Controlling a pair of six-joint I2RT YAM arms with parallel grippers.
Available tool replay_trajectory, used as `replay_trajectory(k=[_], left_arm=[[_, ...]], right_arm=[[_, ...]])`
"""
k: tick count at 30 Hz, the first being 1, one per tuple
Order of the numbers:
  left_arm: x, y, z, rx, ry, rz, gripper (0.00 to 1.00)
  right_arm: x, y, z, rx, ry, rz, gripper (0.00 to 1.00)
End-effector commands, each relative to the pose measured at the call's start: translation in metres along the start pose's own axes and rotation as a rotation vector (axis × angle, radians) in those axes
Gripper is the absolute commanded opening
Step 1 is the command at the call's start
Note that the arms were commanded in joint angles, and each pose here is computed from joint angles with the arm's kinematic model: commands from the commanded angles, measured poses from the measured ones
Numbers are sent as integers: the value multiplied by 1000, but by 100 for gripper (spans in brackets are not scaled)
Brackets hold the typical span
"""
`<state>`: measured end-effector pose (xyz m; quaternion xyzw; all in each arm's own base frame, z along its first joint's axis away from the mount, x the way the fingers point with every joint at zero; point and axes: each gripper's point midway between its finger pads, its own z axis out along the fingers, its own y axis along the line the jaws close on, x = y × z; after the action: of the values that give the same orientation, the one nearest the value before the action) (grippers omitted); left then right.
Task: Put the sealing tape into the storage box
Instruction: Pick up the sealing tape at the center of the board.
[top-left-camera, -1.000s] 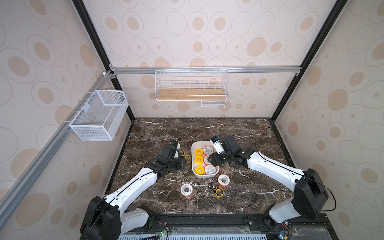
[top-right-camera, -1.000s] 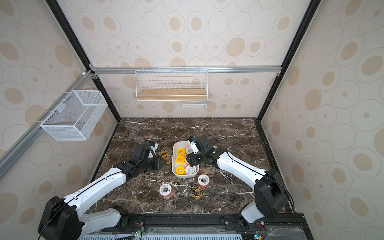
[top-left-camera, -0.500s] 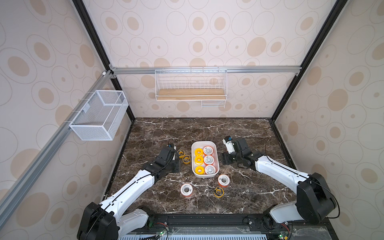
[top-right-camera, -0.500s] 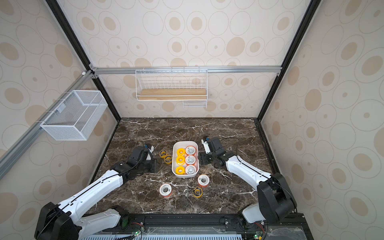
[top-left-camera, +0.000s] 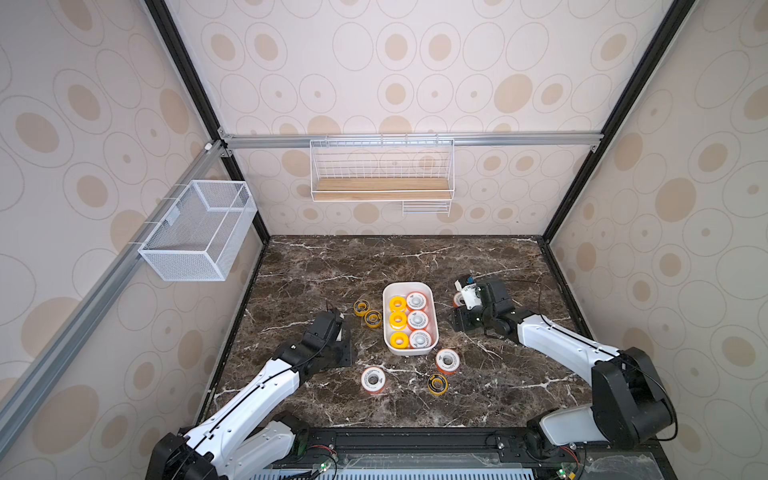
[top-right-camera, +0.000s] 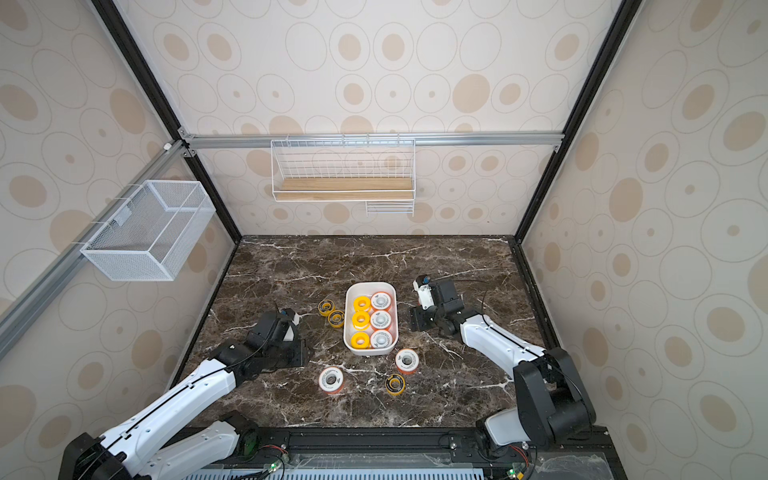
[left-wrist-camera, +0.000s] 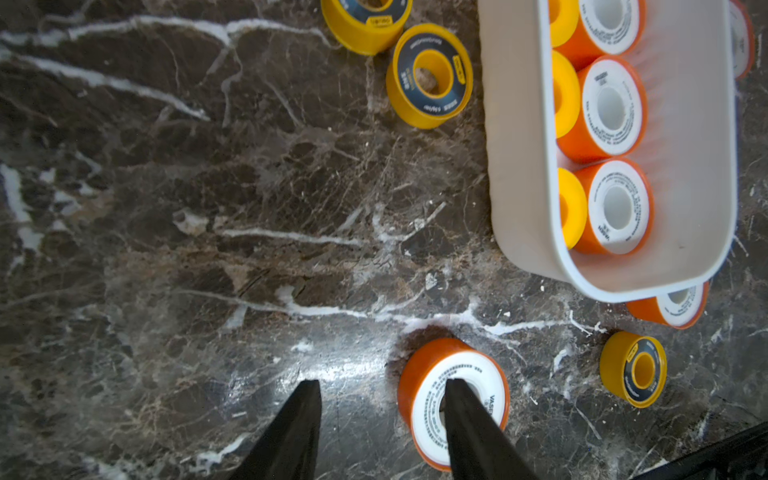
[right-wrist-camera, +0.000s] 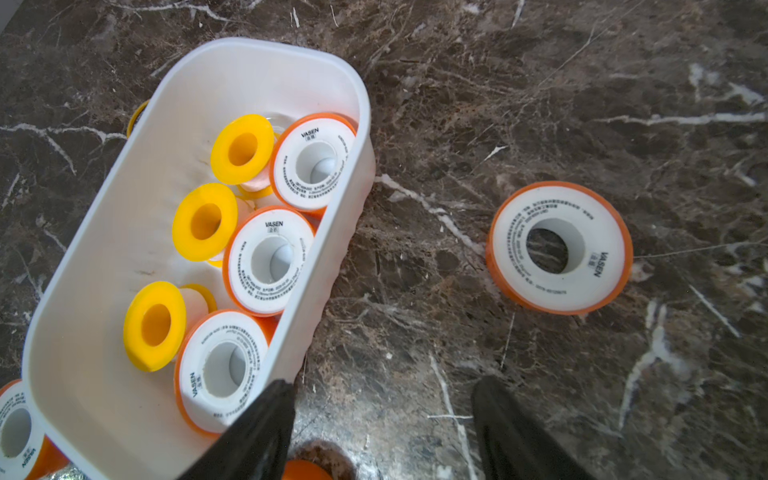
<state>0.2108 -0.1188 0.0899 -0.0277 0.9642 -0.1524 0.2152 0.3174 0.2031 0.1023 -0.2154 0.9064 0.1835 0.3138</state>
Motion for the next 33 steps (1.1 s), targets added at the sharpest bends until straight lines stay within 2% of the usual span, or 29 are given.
replay_trajectory(k=[1, 9, 19, 27, 33], left_arm=[[21, 2, 0, 17, 56, -90, 52], [55, -2, 12, 17, 137, -71, 54], [59, -35, 27, 153, 199, 13, 56], [64, -36, 34, 145, 247, 51, 49], [69, -32, 41, 114, 274, 68, 48]], right_arm=[[-2, 0, -3, -16, -15, -7, 74], [3, -7, -2, 17, 6, 6, 74], [5, -8, 0, 16, 21, 9, 74], [6, -12, 2, 25, 27, 16, 74], [7, -12, 3, 18, 36, 23, 74]])
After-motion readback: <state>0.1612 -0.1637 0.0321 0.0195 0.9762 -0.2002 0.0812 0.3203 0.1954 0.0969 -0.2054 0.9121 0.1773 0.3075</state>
